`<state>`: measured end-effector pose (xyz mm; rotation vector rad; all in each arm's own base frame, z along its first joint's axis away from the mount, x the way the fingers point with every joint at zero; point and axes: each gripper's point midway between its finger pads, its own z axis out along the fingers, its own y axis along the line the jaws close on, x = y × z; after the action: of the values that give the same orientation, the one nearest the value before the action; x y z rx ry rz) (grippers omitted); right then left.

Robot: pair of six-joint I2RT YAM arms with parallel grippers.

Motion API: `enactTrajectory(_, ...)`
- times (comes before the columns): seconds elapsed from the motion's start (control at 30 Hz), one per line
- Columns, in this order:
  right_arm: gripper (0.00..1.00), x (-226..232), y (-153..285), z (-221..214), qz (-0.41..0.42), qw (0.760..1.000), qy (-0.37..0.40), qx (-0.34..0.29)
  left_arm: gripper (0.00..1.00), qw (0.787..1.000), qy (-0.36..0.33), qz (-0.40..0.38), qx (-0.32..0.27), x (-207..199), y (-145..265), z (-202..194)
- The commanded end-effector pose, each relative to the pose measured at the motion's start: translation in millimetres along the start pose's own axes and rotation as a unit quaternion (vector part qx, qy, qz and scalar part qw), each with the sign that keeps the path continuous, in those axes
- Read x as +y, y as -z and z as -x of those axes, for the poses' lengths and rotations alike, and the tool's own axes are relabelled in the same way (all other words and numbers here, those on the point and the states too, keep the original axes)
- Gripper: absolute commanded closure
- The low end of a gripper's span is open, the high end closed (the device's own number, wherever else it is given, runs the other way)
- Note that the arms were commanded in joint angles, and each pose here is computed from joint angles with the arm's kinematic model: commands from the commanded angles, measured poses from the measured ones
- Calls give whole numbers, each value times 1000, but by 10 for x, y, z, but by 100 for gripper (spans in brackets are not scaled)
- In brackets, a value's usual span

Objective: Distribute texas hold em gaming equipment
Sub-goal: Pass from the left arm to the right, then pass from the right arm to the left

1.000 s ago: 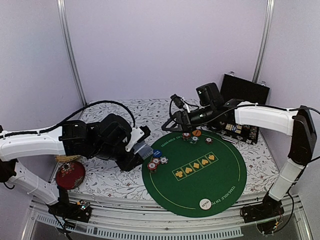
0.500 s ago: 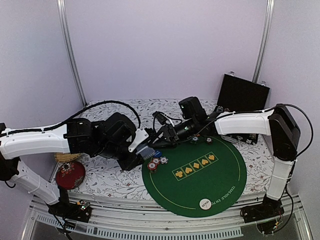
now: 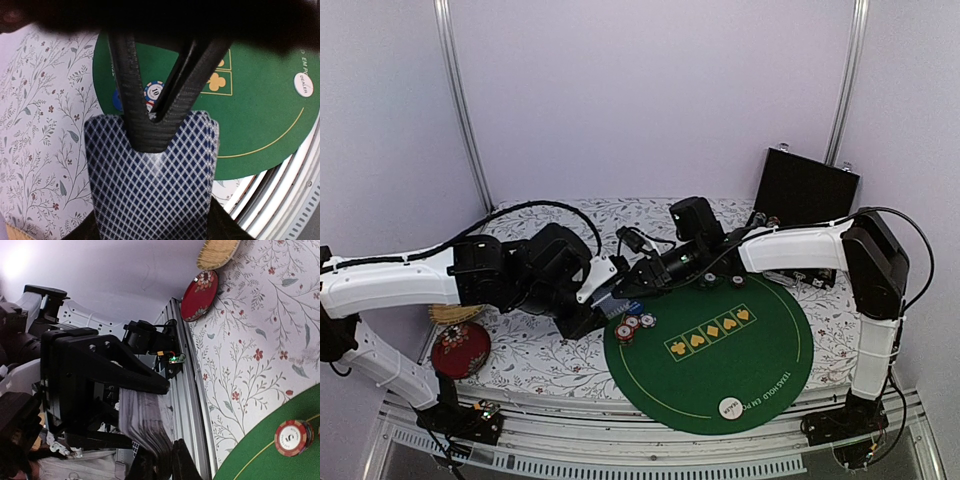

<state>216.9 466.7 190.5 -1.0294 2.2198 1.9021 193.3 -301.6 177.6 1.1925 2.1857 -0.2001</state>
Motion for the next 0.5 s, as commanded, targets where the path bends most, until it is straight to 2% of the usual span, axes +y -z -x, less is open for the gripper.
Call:
enactTrajectory(0.0,98,162,-52,-15,32,999,21,16,37,1000,9,20,-20,154,-12,110)
enactTrajectory(0.07,98,199,-35,-8,32,999,28,15,20,999,7,23,-26,182,-13,105)
enactTrajectory(0.1,98,215,-30,-7,32,999,31,14,16,999,6,25,-31,203,-12,105)
enactTrajectory(0.47,98,261,5,48,20,999,39,3,7,1000,-7,9,-27,210,-128,-19)
